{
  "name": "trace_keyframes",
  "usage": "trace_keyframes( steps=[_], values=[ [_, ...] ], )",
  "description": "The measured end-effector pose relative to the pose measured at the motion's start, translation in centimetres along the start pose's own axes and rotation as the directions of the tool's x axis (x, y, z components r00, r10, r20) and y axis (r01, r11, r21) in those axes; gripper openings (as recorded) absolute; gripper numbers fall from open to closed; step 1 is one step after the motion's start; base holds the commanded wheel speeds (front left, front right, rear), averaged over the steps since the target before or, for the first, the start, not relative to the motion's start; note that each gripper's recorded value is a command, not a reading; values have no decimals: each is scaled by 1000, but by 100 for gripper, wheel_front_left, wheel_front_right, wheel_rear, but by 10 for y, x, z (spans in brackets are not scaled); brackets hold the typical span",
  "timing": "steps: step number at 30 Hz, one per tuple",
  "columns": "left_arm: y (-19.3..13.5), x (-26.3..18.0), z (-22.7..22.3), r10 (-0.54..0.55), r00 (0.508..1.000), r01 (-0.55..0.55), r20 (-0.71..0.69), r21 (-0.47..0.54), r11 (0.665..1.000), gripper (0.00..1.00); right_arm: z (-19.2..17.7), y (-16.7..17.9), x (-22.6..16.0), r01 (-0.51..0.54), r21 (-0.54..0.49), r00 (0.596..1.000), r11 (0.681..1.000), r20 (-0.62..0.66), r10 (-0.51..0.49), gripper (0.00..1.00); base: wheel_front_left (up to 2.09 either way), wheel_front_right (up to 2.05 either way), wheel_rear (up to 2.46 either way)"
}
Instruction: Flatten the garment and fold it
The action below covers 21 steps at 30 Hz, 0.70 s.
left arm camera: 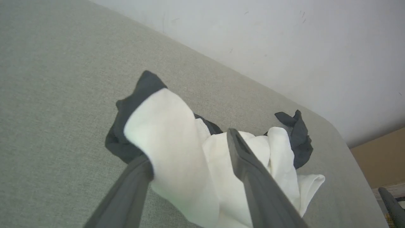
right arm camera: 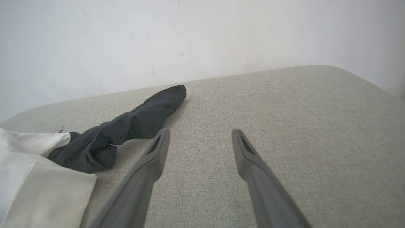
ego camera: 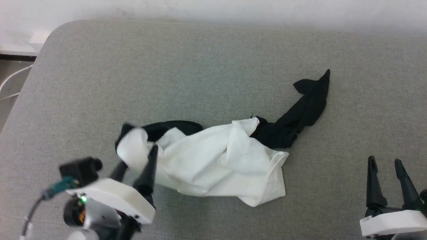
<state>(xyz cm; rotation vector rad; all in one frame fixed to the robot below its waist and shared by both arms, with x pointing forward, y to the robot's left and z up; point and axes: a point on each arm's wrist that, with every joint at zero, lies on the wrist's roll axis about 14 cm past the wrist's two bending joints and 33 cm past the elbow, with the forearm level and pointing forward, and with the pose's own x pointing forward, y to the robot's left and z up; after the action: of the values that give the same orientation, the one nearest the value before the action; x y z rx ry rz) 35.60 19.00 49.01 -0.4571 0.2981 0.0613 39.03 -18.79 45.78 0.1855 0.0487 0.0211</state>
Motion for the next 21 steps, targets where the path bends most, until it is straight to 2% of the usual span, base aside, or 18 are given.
trace_keyframes(
  steps=[3,7,12,16,21],
  values=[
    [-15,0,39,-69,995,64,73,67,996,100,0,-3,-1,11,4,1000,1000,1,-11,100,0,0,0],
    [-19,8,64,-79,990,58,119,170,984,100,0,-5,-3,17,10,1000,1000,0,-17,100,0,0,0],
    [-28,27,71,-96,988,65,122,237,969,100,0,-12,-4,40,14,999,999,1,-40,100,0,0,0],
    [-35,41,73,-112,986,77,125,250,965,100,0,-19,-6,62,12,998,998,0,-62,100,0,0,0],
    [-25,55,37,-63,998,63,-8,251,966,100,0,-29,-9,93,7,996,996,-1,-93,100,0,0,0]
  ],
)
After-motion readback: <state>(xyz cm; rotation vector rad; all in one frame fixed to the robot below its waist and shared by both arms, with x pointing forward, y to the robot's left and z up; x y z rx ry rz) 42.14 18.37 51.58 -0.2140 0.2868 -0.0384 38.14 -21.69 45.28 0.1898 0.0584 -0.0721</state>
